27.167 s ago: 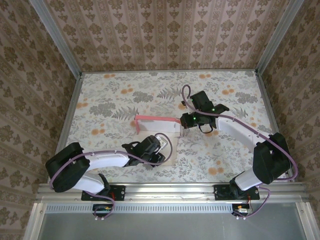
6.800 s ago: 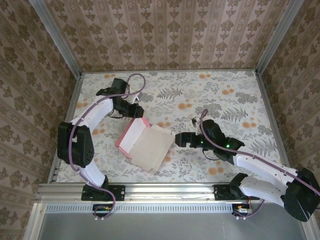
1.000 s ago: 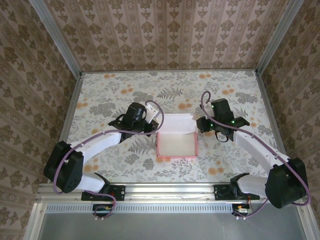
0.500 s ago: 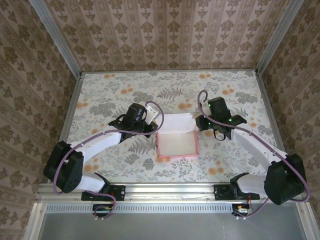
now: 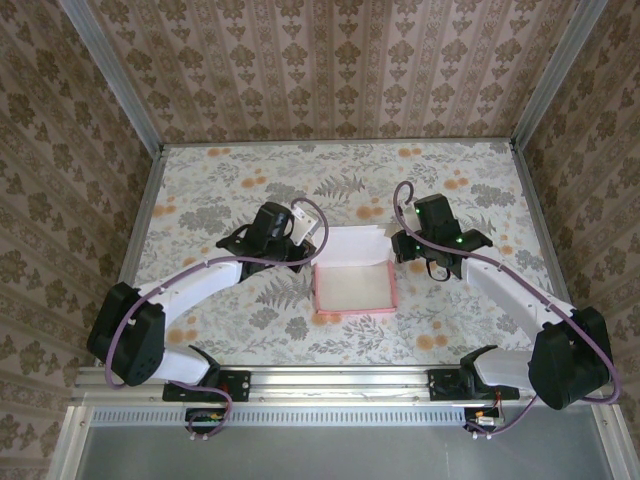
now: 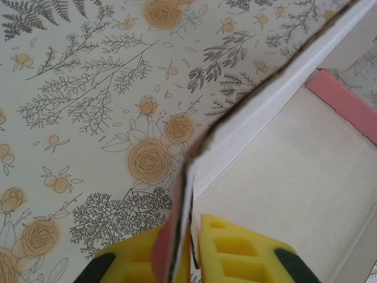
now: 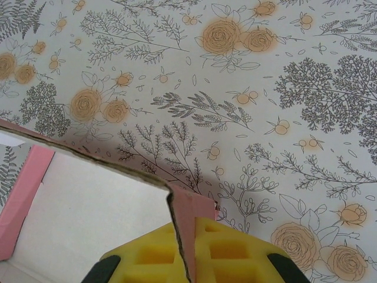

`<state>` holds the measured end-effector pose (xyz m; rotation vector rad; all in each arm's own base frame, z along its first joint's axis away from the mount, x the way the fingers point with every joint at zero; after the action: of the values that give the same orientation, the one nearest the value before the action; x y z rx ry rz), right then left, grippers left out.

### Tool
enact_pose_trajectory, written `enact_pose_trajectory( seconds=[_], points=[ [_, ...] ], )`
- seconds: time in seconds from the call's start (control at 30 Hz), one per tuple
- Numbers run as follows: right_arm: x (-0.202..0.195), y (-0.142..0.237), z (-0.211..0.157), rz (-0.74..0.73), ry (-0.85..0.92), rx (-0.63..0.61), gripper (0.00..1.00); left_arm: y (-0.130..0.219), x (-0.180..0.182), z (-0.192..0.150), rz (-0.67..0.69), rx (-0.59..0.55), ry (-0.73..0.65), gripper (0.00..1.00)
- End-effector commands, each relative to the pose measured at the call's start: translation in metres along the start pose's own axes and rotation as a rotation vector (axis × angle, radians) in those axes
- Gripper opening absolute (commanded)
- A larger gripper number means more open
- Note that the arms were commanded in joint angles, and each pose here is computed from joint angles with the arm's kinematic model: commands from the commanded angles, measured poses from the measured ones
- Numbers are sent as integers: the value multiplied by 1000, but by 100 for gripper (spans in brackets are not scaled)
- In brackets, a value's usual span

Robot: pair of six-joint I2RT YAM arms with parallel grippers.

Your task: Fold the paper box

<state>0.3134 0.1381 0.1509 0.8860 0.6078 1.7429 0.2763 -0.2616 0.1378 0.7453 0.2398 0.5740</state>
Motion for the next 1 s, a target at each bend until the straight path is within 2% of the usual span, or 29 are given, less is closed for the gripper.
enact_pose_trajectory(
  seconds=[0.0,0.3,0.53,0.77,0.97],
  points=[
    [5,5,10,-4,4,-21,8,6,-4,17,-24,-31,20,5],
    [19,6,4,-54,-126,-57,6,5,-7,34,1,-67,103,4],
    [26,4,8,-120,-184,-148,6,-5,-4,41,58,-94,170,2],
    [31,6,35,-109,-168,-290,7,-3,14,61,134,-190,129,1],
    [41,-6,53,-74,-130,-358,6,-9,35,70,190,-252,105,0]
  ],
)
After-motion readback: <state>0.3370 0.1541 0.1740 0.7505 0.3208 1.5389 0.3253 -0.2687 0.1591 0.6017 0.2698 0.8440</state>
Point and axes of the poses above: each hand's point on the last joint's axis, 136 mm out from that joint toward the fingers, its own y axis back along the fingers, its own x axis along the line the jaws close on, z = x × y, the point moved 1 cm from there along y, back along the fingers, and after that the axes turned 10 degrees about -y, right-handed, at the moved point
